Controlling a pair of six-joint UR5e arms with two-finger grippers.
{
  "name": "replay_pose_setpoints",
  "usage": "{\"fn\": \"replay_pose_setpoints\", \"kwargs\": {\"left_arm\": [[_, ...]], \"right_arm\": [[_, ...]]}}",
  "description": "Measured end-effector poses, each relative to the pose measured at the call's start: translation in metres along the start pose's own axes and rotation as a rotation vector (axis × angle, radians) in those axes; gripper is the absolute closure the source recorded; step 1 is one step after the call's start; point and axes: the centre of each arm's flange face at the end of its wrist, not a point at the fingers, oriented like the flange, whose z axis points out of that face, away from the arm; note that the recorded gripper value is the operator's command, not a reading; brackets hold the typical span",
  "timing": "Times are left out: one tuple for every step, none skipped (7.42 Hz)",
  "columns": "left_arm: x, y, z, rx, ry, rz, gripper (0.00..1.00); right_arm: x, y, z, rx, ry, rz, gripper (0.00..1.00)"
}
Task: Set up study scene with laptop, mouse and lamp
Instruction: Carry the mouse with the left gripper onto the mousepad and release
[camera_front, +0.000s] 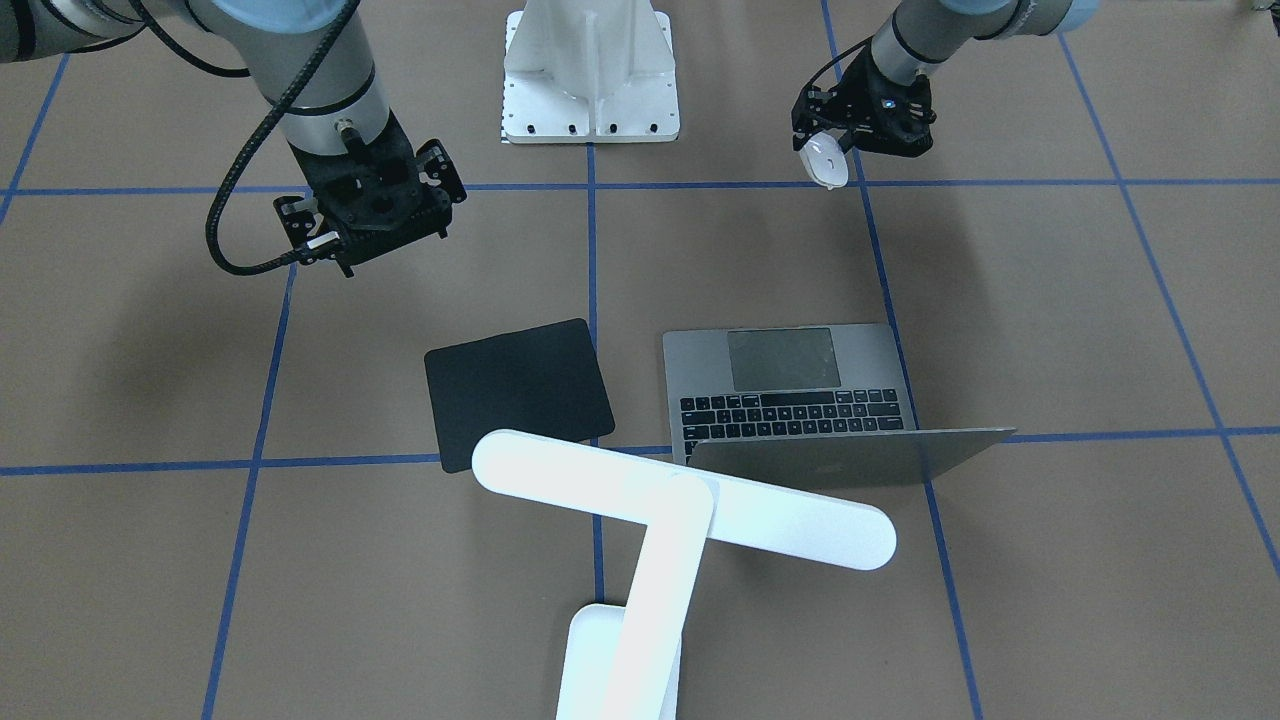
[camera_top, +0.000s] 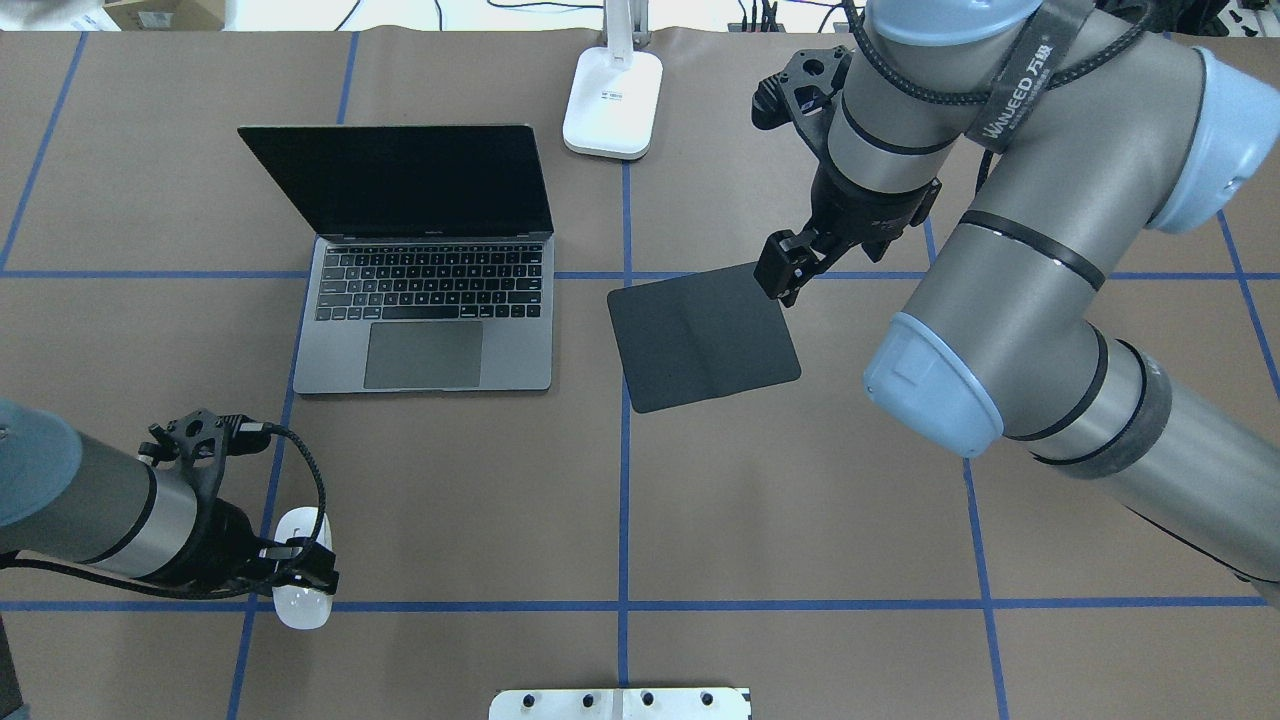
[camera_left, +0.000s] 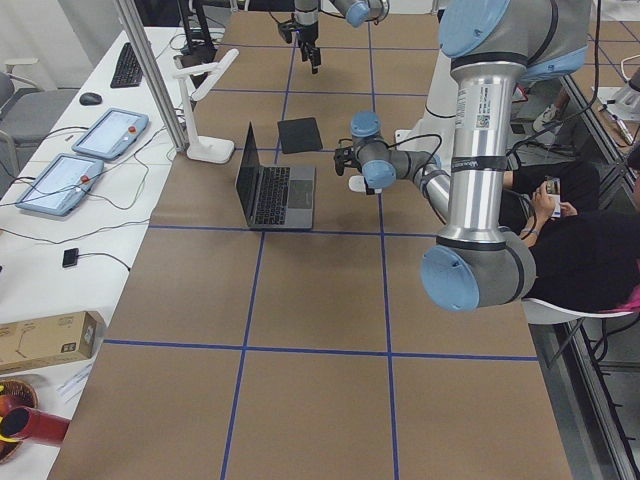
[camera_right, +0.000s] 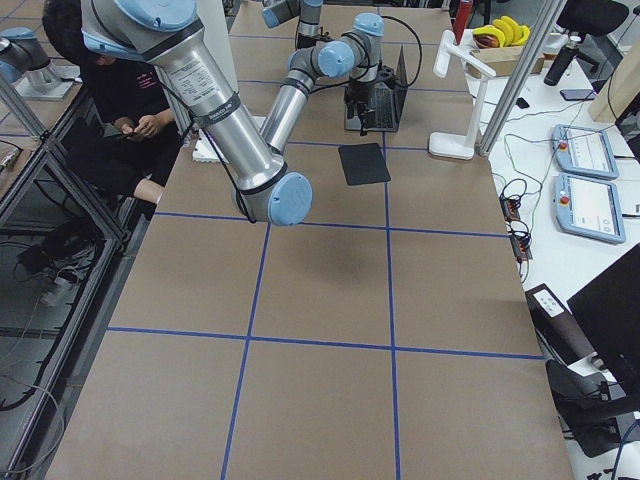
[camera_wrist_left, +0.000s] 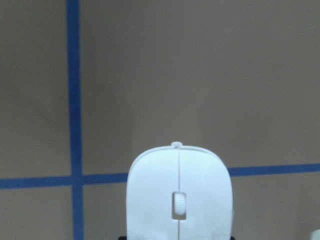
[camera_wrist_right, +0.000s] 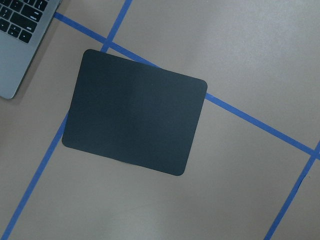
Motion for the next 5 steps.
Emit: {"fn": "replay_pose_setpoints", "kwargs": {"left_arm": [[0.033, -0.024, -0.006, 0.013, -0.01, 0.018, 0.39], [0.058, -0.044, -0.012, 0.022, -0.029, 0.033, 0.39], [0.077, -0.061, -0.016, 0.03, -0.041, 0.038, 0.39], [0.097, -0.076, -0.014, 0.036, -0.045, 0.039, 0.39], [0.118, -0.092, -0.008, 0.041, -0.048, 0.037, 0.39]], "right_arm": [[0.004, 0.002, -0.001, 0.003, 0.0, 0.004, 0.0], [0.006, 0.002, -0.003, 0.005, 0.001, 0.008, 0.0], [0.008, 0.002, -0.003, 0.007, 0.001, 0.011, 0.0], [0.01, 0.003, -0.004, 0.007, 0.002, 0.014, 0.0], [0.013, 0.003, -0.003, 0.006, 0.004, 0.017, 0.0]]}}
